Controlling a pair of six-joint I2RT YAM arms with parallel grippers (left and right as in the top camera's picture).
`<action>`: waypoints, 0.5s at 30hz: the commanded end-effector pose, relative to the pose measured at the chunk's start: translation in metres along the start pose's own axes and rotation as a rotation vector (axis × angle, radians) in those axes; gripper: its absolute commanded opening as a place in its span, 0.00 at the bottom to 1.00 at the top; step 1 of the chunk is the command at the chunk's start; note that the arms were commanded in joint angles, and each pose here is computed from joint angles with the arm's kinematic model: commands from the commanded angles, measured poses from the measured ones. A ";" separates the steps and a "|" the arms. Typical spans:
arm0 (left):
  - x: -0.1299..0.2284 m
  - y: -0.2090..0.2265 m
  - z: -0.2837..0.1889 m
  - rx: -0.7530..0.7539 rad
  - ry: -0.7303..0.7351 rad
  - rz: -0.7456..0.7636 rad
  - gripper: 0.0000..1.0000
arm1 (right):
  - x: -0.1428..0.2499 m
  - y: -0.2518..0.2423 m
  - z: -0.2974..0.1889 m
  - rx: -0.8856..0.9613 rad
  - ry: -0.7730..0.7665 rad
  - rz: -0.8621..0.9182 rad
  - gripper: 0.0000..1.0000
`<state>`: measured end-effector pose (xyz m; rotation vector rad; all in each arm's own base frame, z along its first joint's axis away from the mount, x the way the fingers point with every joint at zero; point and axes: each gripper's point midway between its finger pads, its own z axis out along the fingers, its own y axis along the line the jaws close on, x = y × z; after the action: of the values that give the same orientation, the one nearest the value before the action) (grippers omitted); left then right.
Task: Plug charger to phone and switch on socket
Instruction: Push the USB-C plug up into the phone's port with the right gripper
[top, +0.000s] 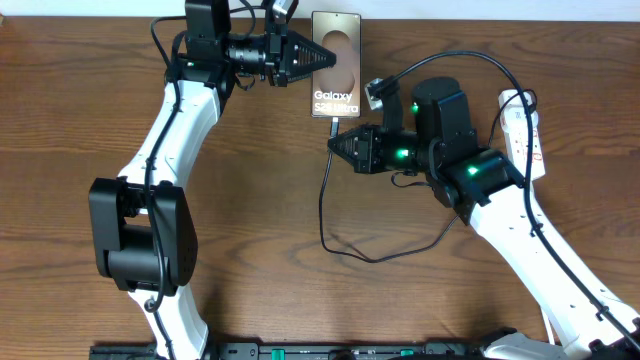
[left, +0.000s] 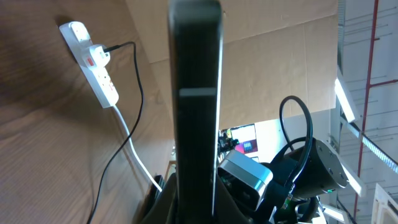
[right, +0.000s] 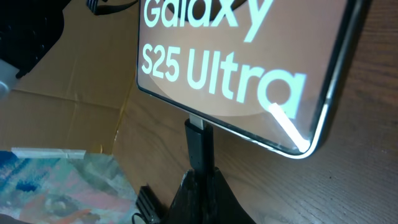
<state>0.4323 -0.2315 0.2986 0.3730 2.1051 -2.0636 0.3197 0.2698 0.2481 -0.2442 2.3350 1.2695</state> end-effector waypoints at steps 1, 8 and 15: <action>0.004 -0.009 0.001 0.021 0.027 0.052 0.07 | -0.013 0.004 -0.005 -0.012 -0.030 -0.005 0.01; 0.004 -0.009 0.001 0.021 0.027 0.063 0.07 | -0.014 0.005 -0.009 -0.036 -0.022 0.002 0.01; 0.004 -0.009 0.001 0.022 0.027 0.063 0.07 | -0.016 0.007 -0.010 -0.044 -0.024 -0.003 0.01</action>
<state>0.4328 -0.2315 0.2984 0.3852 2.0955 -2.0519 0.3202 0.2660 0.2501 -0.2440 2.3329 1.3095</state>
